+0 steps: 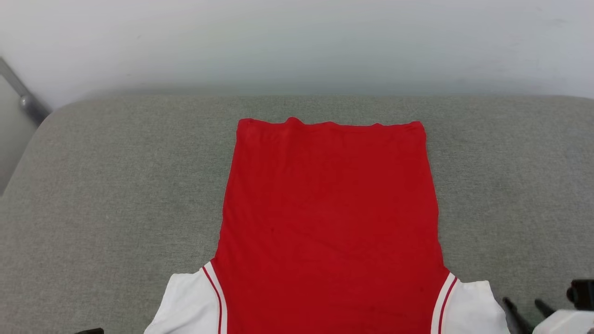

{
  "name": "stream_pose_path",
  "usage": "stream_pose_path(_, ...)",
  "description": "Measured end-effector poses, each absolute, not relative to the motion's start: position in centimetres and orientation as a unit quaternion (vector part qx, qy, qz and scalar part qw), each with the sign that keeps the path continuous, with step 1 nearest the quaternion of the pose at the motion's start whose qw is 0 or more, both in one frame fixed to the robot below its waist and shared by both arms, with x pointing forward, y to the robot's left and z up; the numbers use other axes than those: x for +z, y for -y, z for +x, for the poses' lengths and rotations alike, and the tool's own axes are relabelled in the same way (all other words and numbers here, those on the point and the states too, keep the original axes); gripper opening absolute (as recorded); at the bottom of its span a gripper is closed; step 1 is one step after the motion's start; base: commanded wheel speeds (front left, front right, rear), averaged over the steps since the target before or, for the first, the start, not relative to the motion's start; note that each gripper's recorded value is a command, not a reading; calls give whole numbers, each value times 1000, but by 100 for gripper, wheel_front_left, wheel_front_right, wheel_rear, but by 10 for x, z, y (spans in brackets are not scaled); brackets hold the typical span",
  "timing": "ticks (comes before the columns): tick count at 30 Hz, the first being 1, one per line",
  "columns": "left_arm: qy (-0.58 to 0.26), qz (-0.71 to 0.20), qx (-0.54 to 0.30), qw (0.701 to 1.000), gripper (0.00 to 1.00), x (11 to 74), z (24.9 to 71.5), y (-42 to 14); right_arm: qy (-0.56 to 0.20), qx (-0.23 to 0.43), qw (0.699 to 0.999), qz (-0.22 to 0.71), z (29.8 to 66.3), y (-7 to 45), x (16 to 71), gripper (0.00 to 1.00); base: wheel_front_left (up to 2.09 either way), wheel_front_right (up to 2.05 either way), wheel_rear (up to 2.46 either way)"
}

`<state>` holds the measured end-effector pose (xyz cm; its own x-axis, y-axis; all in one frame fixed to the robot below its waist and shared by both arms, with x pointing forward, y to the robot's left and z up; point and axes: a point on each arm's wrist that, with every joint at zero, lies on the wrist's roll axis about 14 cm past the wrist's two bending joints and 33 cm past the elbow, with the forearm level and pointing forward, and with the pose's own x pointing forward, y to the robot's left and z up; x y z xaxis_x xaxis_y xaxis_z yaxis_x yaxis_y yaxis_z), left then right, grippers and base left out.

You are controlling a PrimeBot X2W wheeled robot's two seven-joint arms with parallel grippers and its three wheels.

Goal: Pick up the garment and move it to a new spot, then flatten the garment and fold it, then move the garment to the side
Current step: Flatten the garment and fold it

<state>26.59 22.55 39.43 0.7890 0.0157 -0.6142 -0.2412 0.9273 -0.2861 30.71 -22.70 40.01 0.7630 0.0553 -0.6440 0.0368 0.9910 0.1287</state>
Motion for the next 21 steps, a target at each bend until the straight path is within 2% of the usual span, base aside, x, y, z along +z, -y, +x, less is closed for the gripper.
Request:
stream_pose_path(6,-293,-174,67,938,0,404,281,-224,-245,-5,967,68,388,238,441,100,0,0,0)
stream_pose_path(9,-283,-170,63,942,0,408,291,-224,-225,-6,971,79,432,239,452,100,0,0,0)
stream_pose_path(14,-263,-166,54,949,0,414,316,-220,-248,10,964,97,502,225,452,100,0,0,0)
stream_pose_path(21,-249,-171,58,951,0,411,336,-217,-347,54,931,96,573,185,432,100,0,0,0)
